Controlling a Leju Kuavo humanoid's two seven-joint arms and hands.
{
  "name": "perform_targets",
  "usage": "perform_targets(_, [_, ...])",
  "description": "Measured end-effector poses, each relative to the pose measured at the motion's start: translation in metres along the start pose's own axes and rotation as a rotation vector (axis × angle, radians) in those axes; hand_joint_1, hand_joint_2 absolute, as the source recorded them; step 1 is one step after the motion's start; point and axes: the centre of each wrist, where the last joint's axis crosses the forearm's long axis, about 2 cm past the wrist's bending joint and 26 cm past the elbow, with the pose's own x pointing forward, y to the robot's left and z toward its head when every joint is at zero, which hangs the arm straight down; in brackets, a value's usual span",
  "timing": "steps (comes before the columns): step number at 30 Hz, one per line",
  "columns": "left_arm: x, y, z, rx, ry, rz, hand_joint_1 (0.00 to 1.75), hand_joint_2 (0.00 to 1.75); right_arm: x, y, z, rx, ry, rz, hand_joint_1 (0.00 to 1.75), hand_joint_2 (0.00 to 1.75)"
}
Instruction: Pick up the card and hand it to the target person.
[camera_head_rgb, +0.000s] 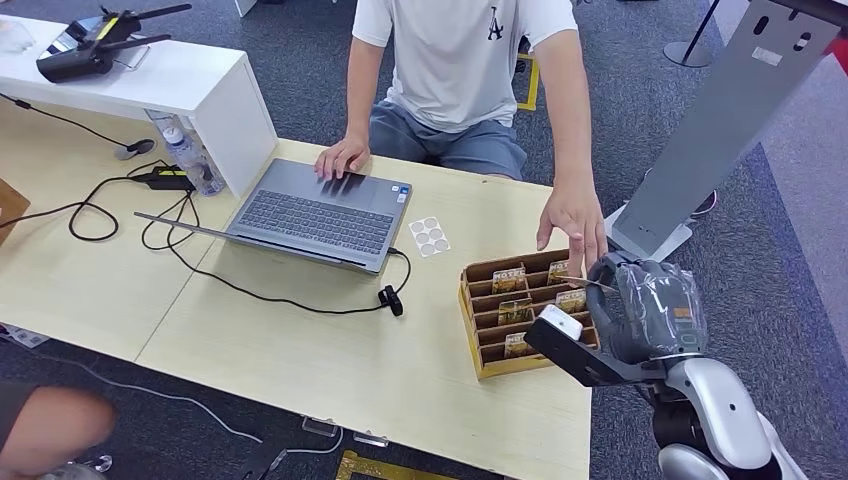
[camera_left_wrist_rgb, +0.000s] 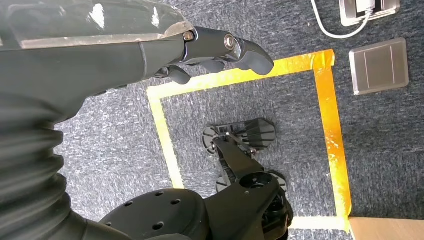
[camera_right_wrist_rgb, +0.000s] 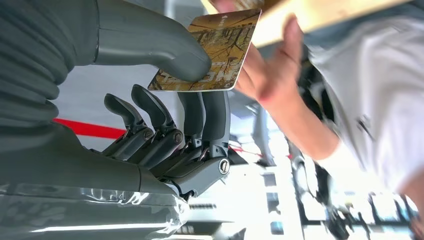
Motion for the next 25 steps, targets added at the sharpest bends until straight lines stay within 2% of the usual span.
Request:
perform_targets(8, [0.0,-0.002,0.0,-0.005,-0.004,0.002,0.0,1.75,0.016,-0.006,-0.001,-0.219,-0.155,-0.133,1.62,1.75])
perform_targets(16, [0.001,-0.005,0.0,-0.017,-0.005,0.002,0.0,1.75,0.027,0.013,-0.001,-0.178,-0.161,-0.167,1.62,1.75])
perform_targets(18, [0.001,-0.005,0.0,-0.018,-0.019,-0.006,0.0,1.75,0.028,0.018,-0.001,-0.156,-0.158,-0.167,1.16,1.75])
perform_targets(20, [0.001,-0.005,0.0,-0.02,-0.036,-0.015,0.0,1.75,0.029,0.023,0.0,-0.135,-0.156,-0.165,0.46,1.75])
perform_targets(22, [0.001,-0.005,0.0,-0.021,-0.047,-0.02,0.0,0.87,0.03,0.027,0.001,-0.116,-0.154,-0.17,0.12,1.75])
perform_targets(24, [0.001,-0.005,0.0,-0.022,-0.057,-0.02,0.0,0.0,0.031,0.03,0.001,-0.095,-0.152,-0.194,0.0,1.75])
perform_targets(25, [0.001,-0.005,0.0,-0.022,-0.059,-0.019,0.0,0.0,0.031,0.03,0.002,-0.09,-0.152,-0.201,0.0,1.75])
